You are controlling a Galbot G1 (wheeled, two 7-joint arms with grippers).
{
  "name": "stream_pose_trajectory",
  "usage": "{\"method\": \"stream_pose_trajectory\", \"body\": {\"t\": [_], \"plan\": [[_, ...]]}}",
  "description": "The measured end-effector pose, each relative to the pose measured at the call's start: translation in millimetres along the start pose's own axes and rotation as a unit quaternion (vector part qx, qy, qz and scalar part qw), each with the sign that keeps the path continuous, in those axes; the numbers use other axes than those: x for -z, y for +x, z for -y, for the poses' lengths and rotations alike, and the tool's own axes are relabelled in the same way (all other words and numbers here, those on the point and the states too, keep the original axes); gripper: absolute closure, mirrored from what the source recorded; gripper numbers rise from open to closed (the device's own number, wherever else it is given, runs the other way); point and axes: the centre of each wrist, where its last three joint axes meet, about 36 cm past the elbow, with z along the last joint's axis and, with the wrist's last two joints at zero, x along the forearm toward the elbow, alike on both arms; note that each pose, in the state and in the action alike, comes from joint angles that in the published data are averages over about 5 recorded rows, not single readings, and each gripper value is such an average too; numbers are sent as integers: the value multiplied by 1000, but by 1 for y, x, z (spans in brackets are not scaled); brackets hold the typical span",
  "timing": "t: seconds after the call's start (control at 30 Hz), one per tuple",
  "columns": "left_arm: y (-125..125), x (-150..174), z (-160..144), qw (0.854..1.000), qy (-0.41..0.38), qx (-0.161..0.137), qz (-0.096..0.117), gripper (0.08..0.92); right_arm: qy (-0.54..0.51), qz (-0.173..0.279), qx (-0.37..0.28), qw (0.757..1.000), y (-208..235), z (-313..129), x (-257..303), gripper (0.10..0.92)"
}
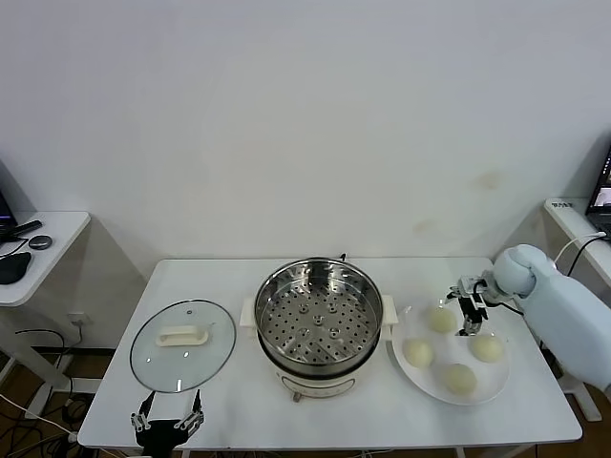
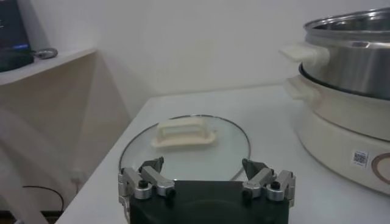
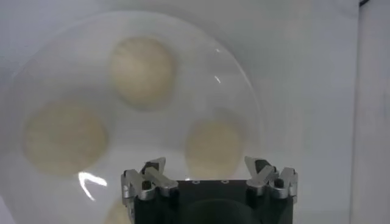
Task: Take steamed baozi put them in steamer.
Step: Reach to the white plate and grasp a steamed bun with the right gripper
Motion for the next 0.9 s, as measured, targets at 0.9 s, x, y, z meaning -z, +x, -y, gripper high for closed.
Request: {"method": "stream_pose_trajectory", "body": {"t": [0.9], "plan": [[0, -4, 3, 1000, 2, -3, -6, 177, -21, -2, 4, 1000, -34, 4, 0, 211]]}}
